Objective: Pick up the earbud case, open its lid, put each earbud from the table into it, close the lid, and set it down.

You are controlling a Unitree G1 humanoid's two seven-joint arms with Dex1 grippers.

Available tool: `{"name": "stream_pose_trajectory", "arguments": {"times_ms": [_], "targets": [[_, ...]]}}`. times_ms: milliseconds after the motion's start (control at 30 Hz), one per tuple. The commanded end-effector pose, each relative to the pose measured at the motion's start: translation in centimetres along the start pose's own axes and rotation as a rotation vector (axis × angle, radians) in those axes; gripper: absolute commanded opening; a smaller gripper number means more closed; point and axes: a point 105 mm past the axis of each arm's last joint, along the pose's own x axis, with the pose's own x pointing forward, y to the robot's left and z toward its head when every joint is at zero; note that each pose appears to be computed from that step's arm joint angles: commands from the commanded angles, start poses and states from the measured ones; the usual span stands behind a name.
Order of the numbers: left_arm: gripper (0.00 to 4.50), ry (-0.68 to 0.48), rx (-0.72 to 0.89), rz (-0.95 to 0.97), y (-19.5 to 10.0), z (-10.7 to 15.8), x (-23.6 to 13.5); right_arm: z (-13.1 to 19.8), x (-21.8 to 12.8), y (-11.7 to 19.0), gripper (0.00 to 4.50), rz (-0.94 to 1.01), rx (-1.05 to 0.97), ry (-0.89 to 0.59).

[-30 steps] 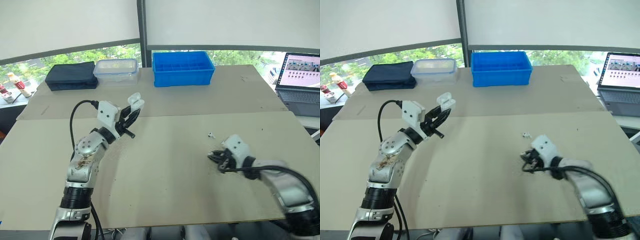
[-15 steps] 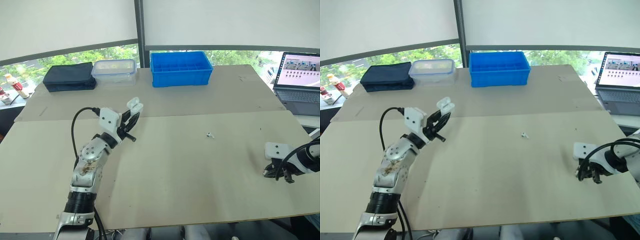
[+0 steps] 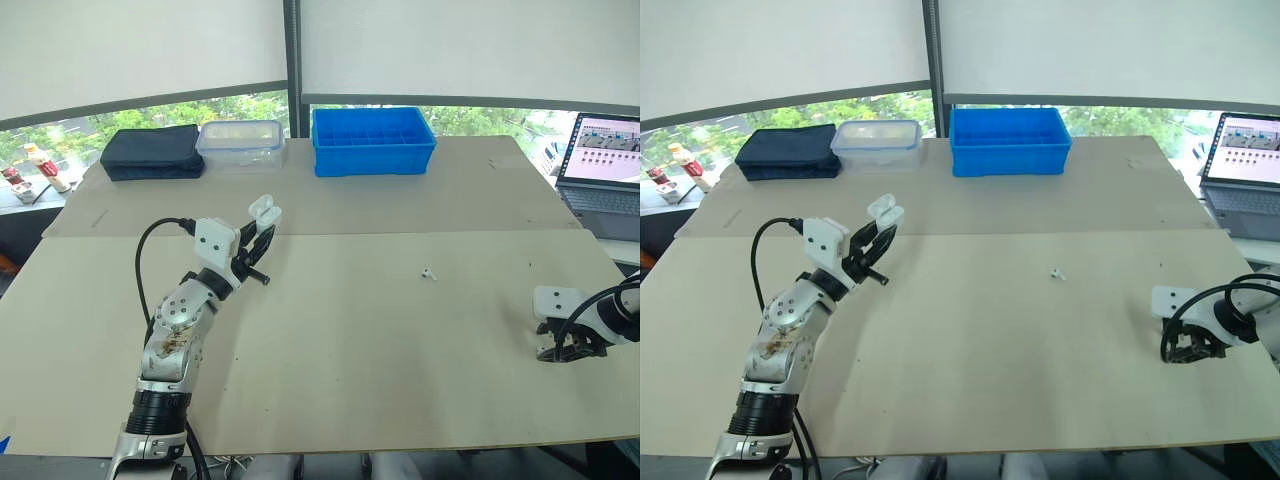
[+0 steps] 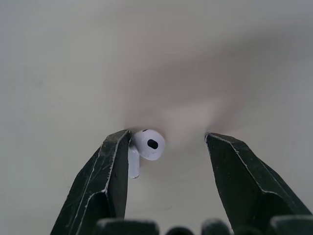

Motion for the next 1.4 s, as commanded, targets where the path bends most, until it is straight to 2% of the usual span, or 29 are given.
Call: {"name": "stream_pose_trajectory", "arguments": {"times_ms": [33,167,267,400,433,867,933,1033,1400], "targets": [[0.59,-0.041,0.023,-0.002,-0.2,1.2,-0.1,-0.9,0.8,1.1,2.73,0.05,0.095,0.019],[0.59,-0.042,0.024,0.0,-0.1,1.2,0.0,-0.3,1.1,1.0,2.73,0.032,0.109,-0.003],[0.59,-0.042,0.027,0.0,-0.1,1.2,0.0,-0.1,1.3,0.9,1.96,0.024,0.092,-0.011],[0.59,-0.04,0.033,0.005,0.3,1.2,0.1,0.7,1.5,0.5,0.55,0.007,0.077,-0.037],[0.59,-0.04,0.035,0.005,0.4,1.2,0.1,0.9,1.5,0.6,0.39,0.014,0.068,-0.043],[0.59,-0.035,0.035,-0.027,-0.1,1.1,0.2,2.3,1.6,1.4,0.39,0.044,0.041,-0.097],[0.59,-0.035,0.037,-0.028,0.0,1.1,0.3,2.4,1.6,1.4,1.42,0.043,0.036,-0.099],[0.59,-0.034,0.037,-0.029,0.0,1.1,0.3,2.6,1.6,1.4,2.44,0.036,0.025,-0.103],[0.59,-0.027,0.037,-0.035,-0.1,0.9,0.2,3.0,1.9,1.5,2.44,0.054,-0.049,-0.09]]}}
